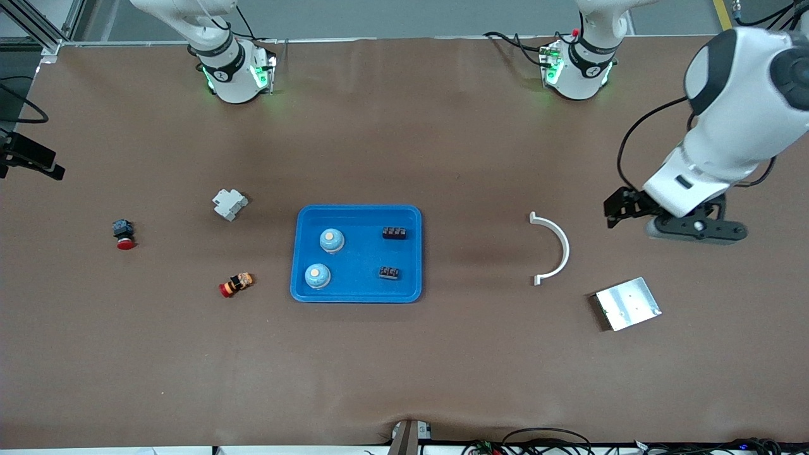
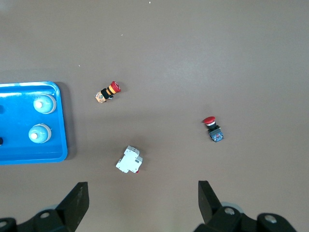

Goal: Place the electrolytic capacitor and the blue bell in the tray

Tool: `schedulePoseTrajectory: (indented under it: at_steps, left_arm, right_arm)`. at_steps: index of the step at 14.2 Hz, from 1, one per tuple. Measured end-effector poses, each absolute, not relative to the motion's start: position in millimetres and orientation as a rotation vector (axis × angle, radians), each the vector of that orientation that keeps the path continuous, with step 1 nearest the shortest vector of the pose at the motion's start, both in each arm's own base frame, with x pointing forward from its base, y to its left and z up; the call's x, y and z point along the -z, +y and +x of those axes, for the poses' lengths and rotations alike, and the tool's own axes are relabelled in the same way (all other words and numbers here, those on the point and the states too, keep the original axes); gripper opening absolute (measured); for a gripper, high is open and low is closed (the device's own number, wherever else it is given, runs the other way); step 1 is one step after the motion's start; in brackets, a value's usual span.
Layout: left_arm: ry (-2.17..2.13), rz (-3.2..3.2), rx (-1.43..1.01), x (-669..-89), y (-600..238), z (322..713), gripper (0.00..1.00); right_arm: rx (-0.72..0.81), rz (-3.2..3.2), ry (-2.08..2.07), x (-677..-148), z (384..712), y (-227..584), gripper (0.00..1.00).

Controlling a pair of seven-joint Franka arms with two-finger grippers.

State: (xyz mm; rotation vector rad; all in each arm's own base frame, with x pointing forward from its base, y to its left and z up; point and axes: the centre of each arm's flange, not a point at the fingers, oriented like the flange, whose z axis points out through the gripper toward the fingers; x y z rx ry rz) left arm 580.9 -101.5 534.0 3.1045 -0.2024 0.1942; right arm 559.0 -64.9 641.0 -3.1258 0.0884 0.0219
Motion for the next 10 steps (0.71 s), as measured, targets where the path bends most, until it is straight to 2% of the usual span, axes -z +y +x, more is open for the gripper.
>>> schedulePoseTrajectory:
  at_steps: [4,10]
  left_arm:
    - [-0.194,3.065,-0.233,-564,-77,552,1.0]
    - [-0.216,3.057,-0.223,-590,-84,543,1.0]
  right_arm:
    - [-0.021,-3.126,0.087,-641,559,-64,1.0]
    - [-0.008,-3.127,0.086,-642,560,-65,1.0]
